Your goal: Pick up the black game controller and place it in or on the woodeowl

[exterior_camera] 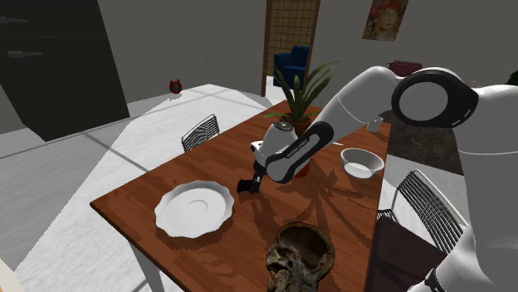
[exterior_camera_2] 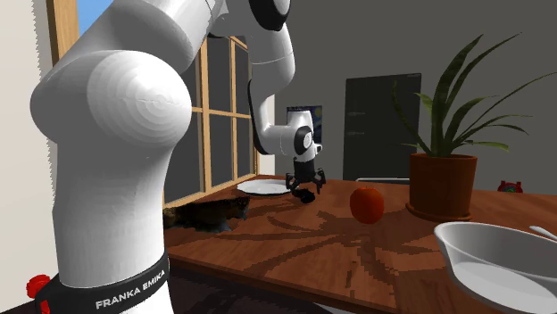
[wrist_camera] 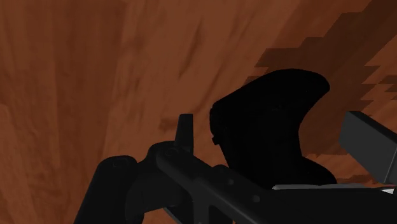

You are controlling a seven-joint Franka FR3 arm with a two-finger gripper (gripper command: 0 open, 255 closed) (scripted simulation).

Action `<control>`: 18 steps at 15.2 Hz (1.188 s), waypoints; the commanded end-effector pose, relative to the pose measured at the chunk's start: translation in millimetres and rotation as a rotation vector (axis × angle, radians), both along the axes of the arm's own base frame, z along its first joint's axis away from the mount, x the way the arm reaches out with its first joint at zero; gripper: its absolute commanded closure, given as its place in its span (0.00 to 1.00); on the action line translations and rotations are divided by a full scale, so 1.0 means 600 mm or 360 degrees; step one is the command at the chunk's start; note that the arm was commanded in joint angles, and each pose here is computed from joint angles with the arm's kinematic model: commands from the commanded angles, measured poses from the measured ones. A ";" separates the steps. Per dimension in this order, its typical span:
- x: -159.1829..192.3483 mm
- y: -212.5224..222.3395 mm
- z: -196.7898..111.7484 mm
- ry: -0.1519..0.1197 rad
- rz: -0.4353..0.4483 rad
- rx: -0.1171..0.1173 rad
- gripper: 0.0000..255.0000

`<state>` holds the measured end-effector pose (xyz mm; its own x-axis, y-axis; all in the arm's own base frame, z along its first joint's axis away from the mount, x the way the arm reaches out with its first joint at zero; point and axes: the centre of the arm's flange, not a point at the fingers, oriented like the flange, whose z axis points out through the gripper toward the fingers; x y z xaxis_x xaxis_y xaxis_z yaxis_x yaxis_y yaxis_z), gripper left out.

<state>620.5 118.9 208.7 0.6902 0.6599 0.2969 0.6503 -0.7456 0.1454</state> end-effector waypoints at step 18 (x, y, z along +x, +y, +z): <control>0.000 0.000 0.044 0.0000 0.0000 0.0000 1.00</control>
